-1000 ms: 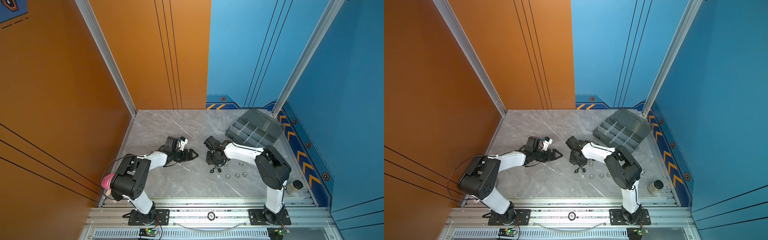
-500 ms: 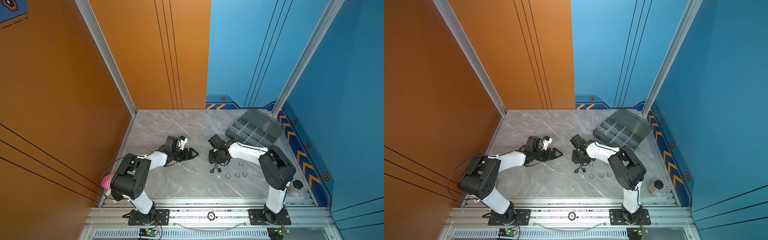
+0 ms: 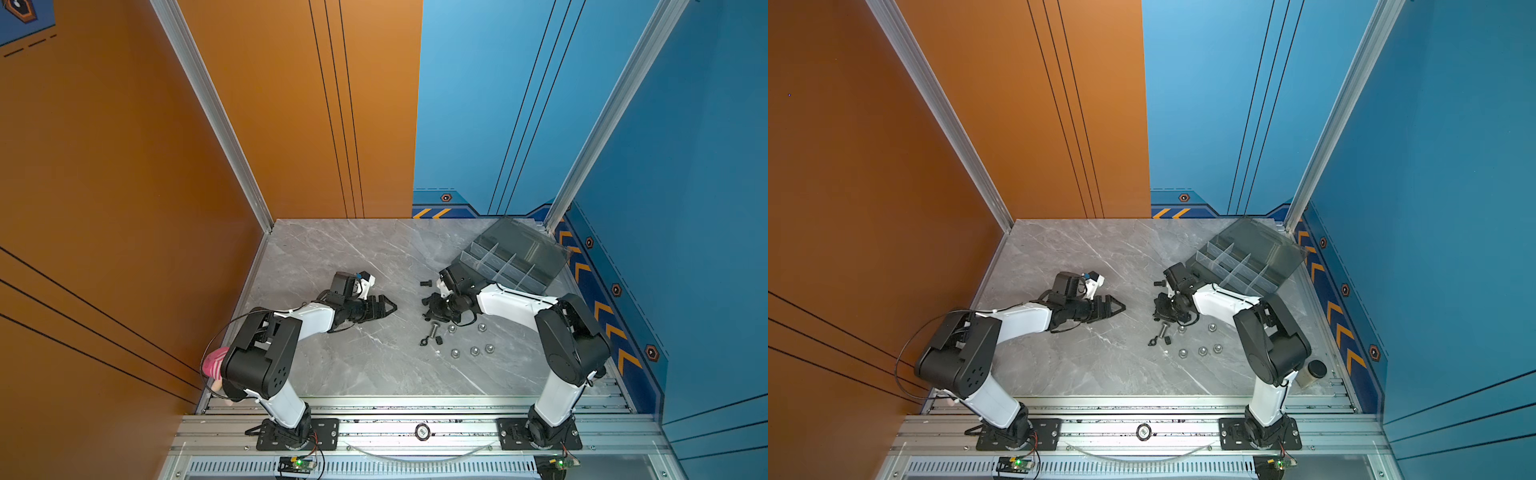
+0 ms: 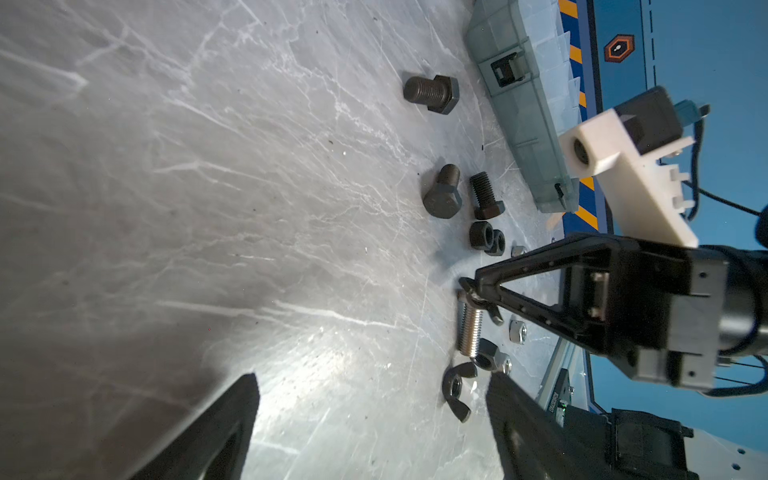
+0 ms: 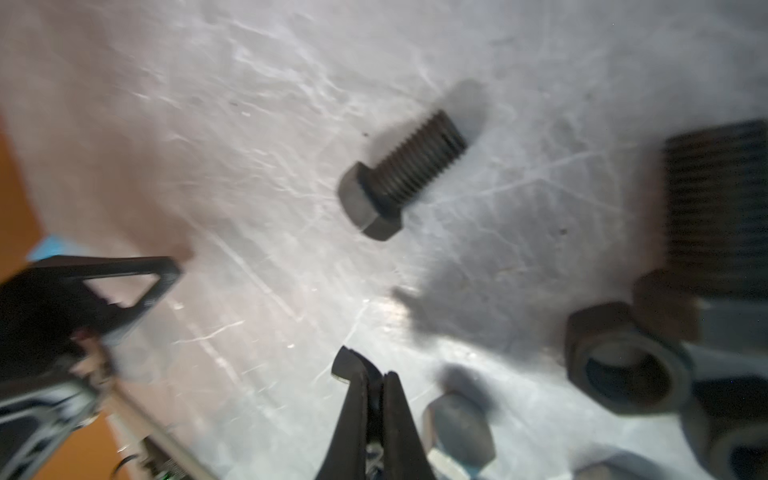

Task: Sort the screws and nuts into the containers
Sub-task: 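Lift the black wing nut and carry it over the compartment box, then lower the wing nut into the wing-nut compartment and open the right gripper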

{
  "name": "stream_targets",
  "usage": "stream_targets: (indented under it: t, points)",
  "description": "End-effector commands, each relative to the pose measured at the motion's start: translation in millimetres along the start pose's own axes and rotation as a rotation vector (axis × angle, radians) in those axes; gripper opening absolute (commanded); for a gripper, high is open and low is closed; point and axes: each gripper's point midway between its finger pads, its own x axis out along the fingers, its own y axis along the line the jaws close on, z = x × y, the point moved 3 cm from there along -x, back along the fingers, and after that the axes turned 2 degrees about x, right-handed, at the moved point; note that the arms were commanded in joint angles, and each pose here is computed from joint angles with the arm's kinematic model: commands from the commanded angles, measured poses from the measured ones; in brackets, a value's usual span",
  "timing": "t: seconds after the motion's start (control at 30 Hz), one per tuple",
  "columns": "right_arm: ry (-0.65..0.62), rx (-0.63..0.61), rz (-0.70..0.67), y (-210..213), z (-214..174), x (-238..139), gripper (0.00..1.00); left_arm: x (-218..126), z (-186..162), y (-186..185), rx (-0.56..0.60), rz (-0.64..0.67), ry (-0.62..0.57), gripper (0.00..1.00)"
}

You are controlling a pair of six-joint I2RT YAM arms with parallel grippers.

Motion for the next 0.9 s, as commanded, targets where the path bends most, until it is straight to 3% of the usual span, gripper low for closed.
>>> stream_targets:
  t: [0.0,0.27,0.47,0.87]
  points:
    - [-0.095,0.002,0.148,20.4,29.0,-36.0,0.0,0.0,-2.0,3.1,-0.024,-0.012,0.008,0.88]
    - [-0.306,0.084,0.04,-38.9,102.4,-122.3,0.0,0.8,8.0,-4.3,-0.038,-0.051,-0.011,0.88]
    - [-0.423,0.19,-0.074,-96.9,154.2,-164.5,0.0,2.6,15.1,-10.0,-0.043,-0.067,-0.019,0.88]
    - [-0.428,0.274,-0.153,-149.5,234.0,-150.0,0.0,4.9,25.0,-19.1,-0.045,-0.084,-0.031,0.88]
